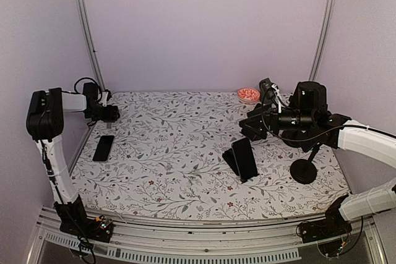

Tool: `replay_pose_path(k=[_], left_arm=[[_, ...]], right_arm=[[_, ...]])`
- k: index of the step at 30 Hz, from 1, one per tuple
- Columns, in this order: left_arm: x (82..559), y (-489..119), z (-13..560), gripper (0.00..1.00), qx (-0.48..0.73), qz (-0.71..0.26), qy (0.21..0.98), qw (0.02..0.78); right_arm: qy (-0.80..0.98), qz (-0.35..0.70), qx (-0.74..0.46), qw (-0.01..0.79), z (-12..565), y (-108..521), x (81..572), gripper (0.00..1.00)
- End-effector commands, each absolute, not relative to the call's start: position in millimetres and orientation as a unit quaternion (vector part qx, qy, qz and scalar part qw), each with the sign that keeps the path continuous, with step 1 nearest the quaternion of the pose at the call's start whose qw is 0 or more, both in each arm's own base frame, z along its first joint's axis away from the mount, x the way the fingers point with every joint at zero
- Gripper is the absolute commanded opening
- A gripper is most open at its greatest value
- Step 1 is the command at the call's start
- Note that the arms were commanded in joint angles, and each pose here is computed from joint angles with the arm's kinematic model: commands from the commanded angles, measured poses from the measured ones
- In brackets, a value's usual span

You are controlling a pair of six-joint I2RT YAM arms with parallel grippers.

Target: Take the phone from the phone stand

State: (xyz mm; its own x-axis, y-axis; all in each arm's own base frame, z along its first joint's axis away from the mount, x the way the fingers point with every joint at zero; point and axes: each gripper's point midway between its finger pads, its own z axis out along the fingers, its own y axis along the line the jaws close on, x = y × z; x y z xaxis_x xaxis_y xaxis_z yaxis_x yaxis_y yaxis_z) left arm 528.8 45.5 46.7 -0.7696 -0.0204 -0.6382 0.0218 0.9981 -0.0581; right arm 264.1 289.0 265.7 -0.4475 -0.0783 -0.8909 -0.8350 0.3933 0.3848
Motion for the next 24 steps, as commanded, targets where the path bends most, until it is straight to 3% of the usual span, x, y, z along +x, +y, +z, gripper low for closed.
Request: replay_pose_path(k=[1,13,18,24], left_arm=[[528.6,46.4,59.2,0.99,-0.009,-0.037,0.939,0.342],[513.5,-24.2,189.5,0.97,0.061,-0.062,0.883,0.461],[479.9,-107.2,218.2,0.93,0.149,-0.119,0.841,0.506],[417.3,-228.5,202.8,0.90,0.236,-0.200,0.808,0.501]], right_arm=[[0.713,0.453,-0.323,0.427,271.8,288.2,263.4,0.99],[0.714,0.452,-0.325,0.425,278.8,285.1,257.8,0.99],[0.714,0.452,-0.325,0.425,281.5,283.7,255.7,0.99],[0.715,0.451,-0.323,0.425,283.0,282.0,253.8,0.99]])
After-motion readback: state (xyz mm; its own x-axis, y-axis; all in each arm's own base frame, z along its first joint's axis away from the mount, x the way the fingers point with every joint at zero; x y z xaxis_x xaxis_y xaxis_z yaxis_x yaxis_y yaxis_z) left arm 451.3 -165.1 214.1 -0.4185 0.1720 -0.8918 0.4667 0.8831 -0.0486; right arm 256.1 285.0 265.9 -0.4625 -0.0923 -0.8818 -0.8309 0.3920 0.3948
